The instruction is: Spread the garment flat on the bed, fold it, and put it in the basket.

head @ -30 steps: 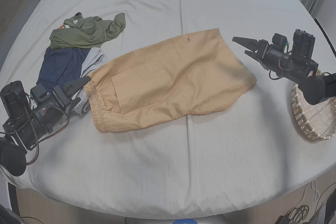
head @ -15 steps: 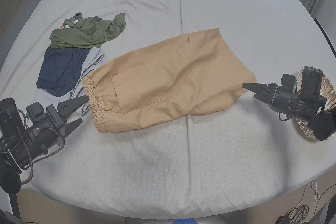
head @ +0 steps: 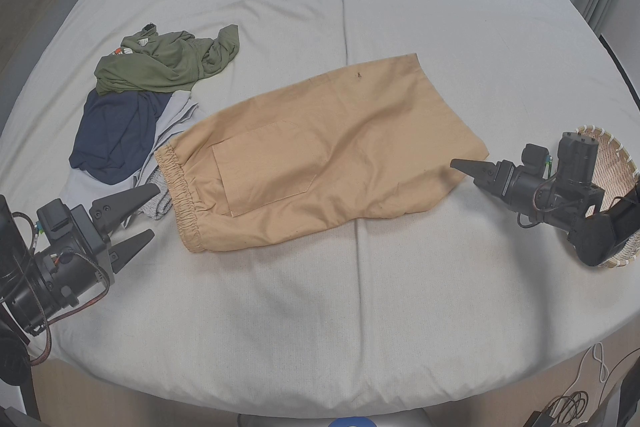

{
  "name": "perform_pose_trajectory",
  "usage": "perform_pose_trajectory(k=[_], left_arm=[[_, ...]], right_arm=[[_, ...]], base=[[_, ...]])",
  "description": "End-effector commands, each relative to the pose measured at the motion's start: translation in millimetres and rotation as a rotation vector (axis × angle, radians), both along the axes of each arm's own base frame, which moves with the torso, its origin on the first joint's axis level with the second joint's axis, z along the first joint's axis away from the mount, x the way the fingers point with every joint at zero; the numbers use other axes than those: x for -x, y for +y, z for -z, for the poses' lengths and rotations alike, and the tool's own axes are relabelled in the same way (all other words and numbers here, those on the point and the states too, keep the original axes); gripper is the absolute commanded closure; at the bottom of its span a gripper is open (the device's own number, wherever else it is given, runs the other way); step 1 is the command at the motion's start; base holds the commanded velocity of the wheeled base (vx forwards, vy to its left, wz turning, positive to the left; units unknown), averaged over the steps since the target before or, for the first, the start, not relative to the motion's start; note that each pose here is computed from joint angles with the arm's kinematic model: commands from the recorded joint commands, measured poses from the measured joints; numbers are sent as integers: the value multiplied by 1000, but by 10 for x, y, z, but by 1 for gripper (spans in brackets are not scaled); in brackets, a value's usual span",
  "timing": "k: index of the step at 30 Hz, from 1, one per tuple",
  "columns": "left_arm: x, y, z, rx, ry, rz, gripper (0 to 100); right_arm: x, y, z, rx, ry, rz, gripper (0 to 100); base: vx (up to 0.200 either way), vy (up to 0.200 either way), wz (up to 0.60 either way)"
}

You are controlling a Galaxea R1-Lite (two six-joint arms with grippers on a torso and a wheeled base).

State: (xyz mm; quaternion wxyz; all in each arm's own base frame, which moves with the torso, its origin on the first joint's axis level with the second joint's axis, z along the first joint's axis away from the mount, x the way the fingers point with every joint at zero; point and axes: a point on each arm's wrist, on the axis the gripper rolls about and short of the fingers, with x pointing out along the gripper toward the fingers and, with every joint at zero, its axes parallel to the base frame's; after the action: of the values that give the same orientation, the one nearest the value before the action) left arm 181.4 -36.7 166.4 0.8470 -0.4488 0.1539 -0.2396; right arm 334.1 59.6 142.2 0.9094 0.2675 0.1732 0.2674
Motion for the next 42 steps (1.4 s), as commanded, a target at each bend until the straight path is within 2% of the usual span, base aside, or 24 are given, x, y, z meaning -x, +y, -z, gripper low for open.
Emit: perform_pose_trajectory(k=[1,6,10,11,14,23,28,32,38,42], left_arm=[[64,8,-68,5,-38,1,0],[67,9,-71,5,-39,1,0],[68,14,-67,5,-38,-2,0],[67,17,-67,5,-38,-3,0],[66,25,-67,6,-37,-8,0],[54,26,-48,5,-27,-10,0],[77,32,10,0,-3,-11,0],[85,23,38,-11,0,-6,0],[-37,-27,9,-16,-6,24,0],[-145,-97,90,-44,24,47,0]], right_arm=[[-271,61,147,1,10,-4,0],[-411,207,183,-5,-3,-6,0],[-457,311,100,-79,-56,-14,0],[-474,339,103,-96,-75,-18,100],[-499,370,130,-119,-122,-26,100],[-386,290,24,-133,-163,-14,100],[-257,130,-91,-140,-194,20,100],[-72,-106,-220,-135,-217,75,100],[32,-342,-253,-122,-213,138,100],[35,-423,-216,-115,-200,162,100]], base=[[0,0,0],[0,0,0],[0,0,0],[0,0,0],[0,0,0],[0,0,0],[0,0,0],[0,0,0],[0,0,0],[0,0,0]])
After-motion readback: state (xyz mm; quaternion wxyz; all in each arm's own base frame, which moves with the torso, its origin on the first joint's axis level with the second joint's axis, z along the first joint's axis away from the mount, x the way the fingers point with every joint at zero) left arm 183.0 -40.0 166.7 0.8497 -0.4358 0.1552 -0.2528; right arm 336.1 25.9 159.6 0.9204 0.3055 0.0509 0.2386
